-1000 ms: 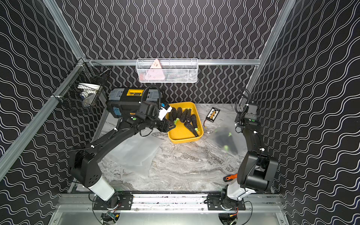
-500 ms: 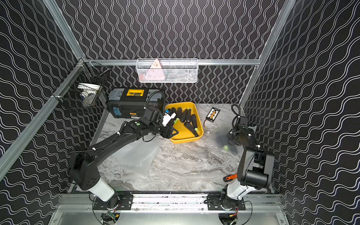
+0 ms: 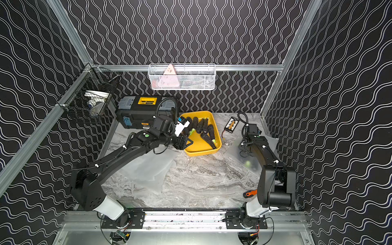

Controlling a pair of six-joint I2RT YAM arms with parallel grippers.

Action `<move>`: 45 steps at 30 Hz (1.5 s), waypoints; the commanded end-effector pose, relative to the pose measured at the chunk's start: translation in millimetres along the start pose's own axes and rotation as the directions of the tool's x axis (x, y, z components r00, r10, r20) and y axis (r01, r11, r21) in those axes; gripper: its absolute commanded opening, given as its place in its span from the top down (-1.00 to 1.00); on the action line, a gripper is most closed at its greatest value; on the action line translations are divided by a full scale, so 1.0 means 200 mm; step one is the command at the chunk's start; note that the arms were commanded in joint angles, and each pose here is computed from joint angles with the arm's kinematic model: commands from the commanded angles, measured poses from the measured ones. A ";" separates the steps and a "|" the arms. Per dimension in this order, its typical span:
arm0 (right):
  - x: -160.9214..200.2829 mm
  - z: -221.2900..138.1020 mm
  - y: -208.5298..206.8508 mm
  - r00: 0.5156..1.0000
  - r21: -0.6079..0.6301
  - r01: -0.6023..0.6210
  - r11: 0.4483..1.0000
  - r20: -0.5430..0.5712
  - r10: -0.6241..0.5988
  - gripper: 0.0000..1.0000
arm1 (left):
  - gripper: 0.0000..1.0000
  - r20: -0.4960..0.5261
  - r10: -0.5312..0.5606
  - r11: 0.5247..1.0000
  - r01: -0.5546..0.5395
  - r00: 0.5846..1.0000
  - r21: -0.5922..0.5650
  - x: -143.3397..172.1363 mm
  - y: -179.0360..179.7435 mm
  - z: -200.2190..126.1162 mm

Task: Place the eggplant in a zip-top bag and seal the zipper
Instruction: Place the zipper food storage bag at the center of the board, then move the zipper food storage bag to the center of the board.

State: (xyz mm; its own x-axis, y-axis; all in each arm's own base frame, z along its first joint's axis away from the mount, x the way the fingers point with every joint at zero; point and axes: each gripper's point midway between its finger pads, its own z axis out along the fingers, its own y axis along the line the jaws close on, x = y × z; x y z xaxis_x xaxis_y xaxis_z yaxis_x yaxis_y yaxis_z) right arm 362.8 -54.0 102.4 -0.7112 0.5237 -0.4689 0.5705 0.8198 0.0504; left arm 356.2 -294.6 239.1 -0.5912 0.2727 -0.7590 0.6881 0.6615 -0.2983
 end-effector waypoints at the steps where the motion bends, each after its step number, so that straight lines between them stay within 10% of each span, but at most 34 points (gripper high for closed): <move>1: 0.07 0.03 0.04 0.999 -0.026 -0.007 1.000 -0.050 0.006 0.05 | -0.28 0.010 -0.016 1.000 0.016 1.000 -0.008 -0.01 0.00 -0.01; 19: 0.27 0.09 0.29 0.979 -0.249 0.054 0.967 -0.177 -0.100 0.03 | -0.28 0.009 -0.014 1.000 0.014 1.000 -0.027 0.00 0.01 -0.03; 28: 0.01 -0.19 0.40 0.990 -0.289 0.133 0.948 -0.006 -0.141 -0.02 | -0.29 0.006 -0.093 0.980 0.092 0.996 -0.175 0.02 0.15 -0.01; 37: 0.25 -0.40 1.03 0.906 -0.515 0.403 0.757 0.106 -0.410 0.00 | -0.29 -0.019 -0.367 0.814 0.311 0.930 -0.490 0.23 0.51 -0.05; 45: 0.63 -0.64 1.33 0.881 -0.733 0.370 0.570 0.081 -0.467 0.03 | -0.28 -0.047 -0.485 0.635 0.314 0.873 -0.706 0.56 0.65 -0.28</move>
State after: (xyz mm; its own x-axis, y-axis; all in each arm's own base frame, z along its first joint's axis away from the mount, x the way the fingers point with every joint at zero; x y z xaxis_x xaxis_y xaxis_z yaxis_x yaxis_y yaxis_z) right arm 377.8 231.7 159.4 -0.8569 0.0286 -0.5148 -0.2124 0.8902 0.4031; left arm 374.9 -174.0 164.4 -0.8336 0.0081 -0.5524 0.0862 0.9896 -0.1155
